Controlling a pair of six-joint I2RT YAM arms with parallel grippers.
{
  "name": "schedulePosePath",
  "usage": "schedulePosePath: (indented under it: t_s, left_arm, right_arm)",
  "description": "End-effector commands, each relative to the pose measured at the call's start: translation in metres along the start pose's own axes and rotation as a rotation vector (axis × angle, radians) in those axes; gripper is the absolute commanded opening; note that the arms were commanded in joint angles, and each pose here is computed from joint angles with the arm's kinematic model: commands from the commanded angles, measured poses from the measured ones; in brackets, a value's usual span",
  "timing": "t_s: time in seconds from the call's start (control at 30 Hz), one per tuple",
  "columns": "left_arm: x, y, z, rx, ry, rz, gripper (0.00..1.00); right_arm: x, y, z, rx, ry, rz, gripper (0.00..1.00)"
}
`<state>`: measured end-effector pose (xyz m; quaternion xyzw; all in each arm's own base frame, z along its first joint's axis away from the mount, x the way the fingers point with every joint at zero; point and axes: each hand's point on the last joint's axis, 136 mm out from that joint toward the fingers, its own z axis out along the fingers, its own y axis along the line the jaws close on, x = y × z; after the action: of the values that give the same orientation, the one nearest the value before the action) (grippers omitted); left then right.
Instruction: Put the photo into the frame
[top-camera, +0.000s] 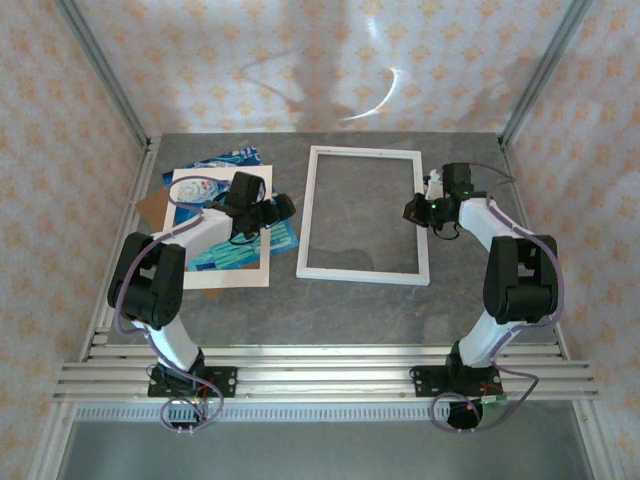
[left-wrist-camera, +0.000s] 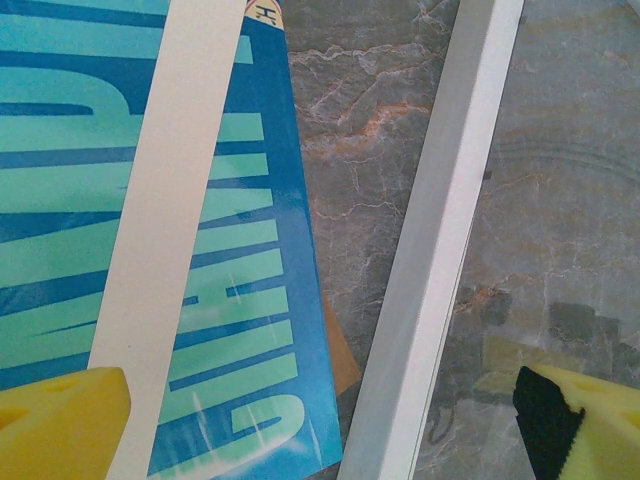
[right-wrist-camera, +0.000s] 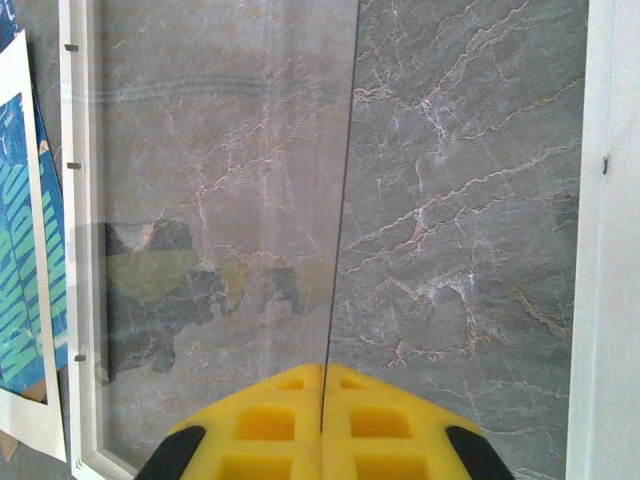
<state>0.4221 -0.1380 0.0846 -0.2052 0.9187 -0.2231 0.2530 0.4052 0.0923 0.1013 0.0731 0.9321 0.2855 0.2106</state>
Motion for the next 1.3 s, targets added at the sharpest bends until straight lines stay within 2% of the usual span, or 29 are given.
schedulePosePath:
  t_s: [0.0,1.0,1.27]
  left_arm:
    - [0.0017,0.0023,-0.008,-0.022,-0.01,0.02,1.0]
    - [0.0073,0.0057,-0.0104,-0.026,-0.006,0.026,1.0]
    - [0.008,0.0044,-0.0096,-0.021,-0.006,0.023,1.0]
  right_arm:
    - [0.0001,0.0024,-0.0124,0.013,-0.007,-0.035,0.0]
    - [-0.0016,-0.0036,-0.0201,0.075,-0.014,-0.04,0.0]
    - [-0.0009,0.0039,-0.0163,0.021,-0.005,-0.043,0.0]
